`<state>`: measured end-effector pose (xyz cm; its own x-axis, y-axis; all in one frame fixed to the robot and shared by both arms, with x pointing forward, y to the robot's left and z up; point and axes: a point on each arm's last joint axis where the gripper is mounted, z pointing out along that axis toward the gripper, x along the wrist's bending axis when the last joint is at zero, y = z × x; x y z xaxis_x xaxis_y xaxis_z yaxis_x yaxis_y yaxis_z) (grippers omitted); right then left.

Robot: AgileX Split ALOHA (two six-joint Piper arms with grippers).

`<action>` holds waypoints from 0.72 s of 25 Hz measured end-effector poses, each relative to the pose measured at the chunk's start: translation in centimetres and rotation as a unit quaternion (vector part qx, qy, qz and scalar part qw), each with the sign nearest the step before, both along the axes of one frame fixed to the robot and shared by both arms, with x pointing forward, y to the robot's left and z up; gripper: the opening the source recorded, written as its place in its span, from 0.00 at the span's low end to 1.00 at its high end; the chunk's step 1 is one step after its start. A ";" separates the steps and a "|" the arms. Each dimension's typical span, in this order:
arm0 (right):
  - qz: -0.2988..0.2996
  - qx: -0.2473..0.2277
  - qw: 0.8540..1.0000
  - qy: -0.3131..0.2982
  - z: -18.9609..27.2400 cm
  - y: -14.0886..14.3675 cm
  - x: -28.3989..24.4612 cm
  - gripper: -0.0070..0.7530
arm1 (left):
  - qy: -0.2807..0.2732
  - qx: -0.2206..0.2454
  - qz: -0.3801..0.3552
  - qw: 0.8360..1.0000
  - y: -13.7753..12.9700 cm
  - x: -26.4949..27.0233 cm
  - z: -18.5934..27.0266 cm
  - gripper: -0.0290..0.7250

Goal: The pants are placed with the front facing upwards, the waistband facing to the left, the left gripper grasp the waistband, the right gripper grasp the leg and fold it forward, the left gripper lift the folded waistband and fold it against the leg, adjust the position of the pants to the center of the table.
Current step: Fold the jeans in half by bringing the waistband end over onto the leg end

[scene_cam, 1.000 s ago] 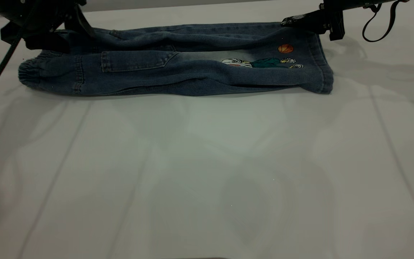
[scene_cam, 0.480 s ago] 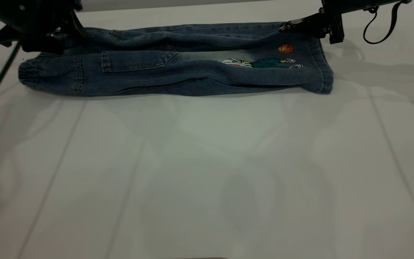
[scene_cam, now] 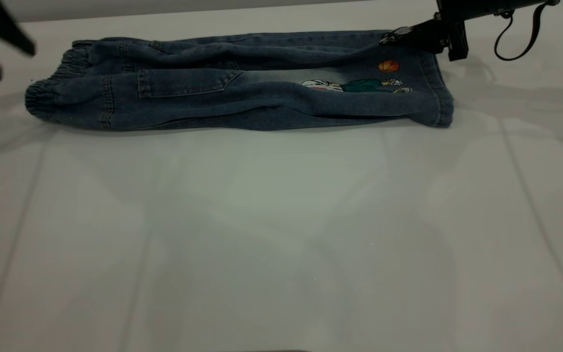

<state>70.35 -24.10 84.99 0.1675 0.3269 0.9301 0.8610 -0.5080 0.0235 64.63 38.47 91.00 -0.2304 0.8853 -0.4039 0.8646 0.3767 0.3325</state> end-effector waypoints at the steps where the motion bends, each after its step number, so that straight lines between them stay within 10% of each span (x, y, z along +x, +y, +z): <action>1: 0.000 0.000 1.000 0.000 0.0 0.0 0.0 0.65 | 0.008 -0.001 0.001 1.000 0.4 -0.2 -0.4 0.69; 18: 0.002 -0.001 1.000 -0.002 0.0 0.0 0.0 0.65 | 0.031 -0.034 0.037 0.998 0.1 0.6 -6.2 0.81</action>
